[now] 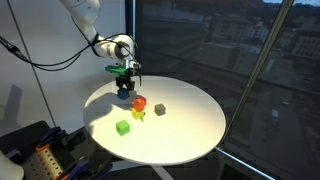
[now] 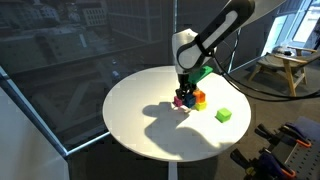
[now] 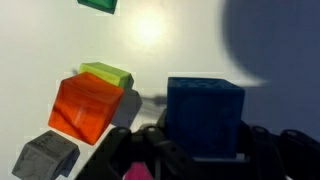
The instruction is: Place the blue block on the table
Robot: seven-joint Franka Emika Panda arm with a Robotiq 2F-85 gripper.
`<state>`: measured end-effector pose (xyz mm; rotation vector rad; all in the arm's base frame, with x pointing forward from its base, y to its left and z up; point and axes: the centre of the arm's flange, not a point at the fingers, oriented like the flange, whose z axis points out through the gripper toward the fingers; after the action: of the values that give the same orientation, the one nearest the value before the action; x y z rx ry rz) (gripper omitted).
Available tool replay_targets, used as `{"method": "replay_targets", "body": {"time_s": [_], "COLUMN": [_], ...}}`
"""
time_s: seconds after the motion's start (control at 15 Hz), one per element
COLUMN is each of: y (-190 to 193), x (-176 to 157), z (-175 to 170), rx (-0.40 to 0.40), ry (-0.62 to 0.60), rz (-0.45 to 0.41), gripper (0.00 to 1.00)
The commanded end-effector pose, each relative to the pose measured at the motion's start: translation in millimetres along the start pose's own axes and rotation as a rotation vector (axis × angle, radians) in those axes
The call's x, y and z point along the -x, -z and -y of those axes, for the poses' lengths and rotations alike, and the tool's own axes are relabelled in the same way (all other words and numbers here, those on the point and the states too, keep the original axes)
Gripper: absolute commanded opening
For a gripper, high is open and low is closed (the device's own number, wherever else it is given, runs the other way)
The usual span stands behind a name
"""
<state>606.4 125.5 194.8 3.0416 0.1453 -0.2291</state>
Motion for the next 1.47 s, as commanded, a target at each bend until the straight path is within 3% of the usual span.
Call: {"method": "replay_targets", "body": {"time_s": [0.0, 1.4], "y": [1, -65], "x": [13, 7], "z": [11, 41], "rx": [0.009, 0.01], "ry": [0.012, 0.064], "rz": [-0.03, -0.021], "gripper": [0.27, 0.27]}}
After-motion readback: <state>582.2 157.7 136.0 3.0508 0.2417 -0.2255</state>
